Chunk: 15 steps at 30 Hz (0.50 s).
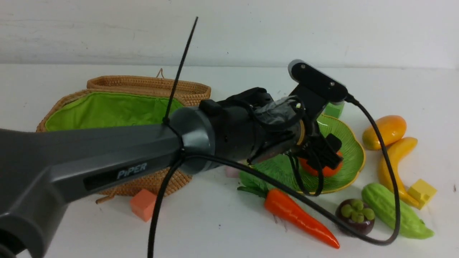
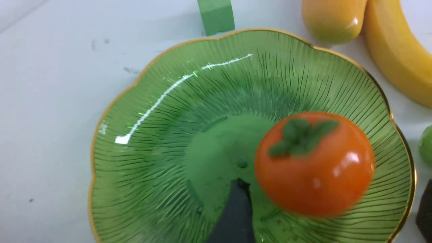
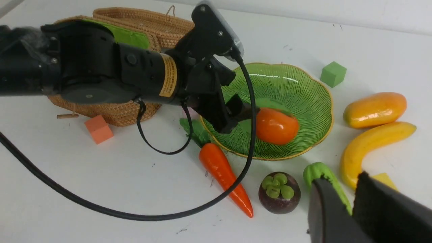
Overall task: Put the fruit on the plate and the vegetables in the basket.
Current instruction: Grab a tomato with your left arm and place it on the plate on the right, then use the left arm to grab a carrot and put it into the left basket
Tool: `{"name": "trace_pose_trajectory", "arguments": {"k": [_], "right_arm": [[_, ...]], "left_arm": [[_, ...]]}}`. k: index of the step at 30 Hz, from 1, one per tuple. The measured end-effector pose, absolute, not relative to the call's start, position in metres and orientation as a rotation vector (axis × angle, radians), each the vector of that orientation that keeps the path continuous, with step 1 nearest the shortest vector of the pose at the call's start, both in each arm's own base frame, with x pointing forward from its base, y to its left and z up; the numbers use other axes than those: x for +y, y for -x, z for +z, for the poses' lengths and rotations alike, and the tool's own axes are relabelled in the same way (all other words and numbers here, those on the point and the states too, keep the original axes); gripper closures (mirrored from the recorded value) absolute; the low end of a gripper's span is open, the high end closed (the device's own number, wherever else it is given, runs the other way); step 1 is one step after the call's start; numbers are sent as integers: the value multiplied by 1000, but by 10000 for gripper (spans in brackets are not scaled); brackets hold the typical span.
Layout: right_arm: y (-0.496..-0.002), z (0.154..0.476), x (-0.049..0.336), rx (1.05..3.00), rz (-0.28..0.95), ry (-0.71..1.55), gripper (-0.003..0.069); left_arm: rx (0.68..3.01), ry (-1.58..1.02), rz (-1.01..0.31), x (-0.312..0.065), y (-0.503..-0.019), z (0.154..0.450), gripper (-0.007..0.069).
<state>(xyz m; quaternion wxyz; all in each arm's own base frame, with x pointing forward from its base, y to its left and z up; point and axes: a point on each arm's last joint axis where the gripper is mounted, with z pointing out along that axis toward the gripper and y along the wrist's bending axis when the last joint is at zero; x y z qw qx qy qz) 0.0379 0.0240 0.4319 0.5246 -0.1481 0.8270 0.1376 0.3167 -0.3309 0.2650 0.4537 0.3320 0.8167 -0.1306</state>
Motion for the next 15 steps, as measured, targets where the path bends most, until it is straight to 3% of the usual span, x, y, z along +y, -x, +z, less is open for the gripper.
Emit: {"name": "trace_pose_trajectory", "arguments": {"k": [3, 10, 12, 15], "right_arm": [[-37, 432, 25, 1981, 343, 356, 520], [-31, 426, 31, 2053, 422, 433, 520], [-28, 424, 33, 2070, 446, 467, 520], [-24, 422, 37, 2095, 489, 529, 520]], "left_arm": [[2078, -786, -289, -321, -308, 280, 73], [2303, -847, -185, -294, -247, 329, 594], [2320, -932, -159, -291, -234, 334, 638], [2335, -1120, -111, -290, -217, 335, 638]]}}
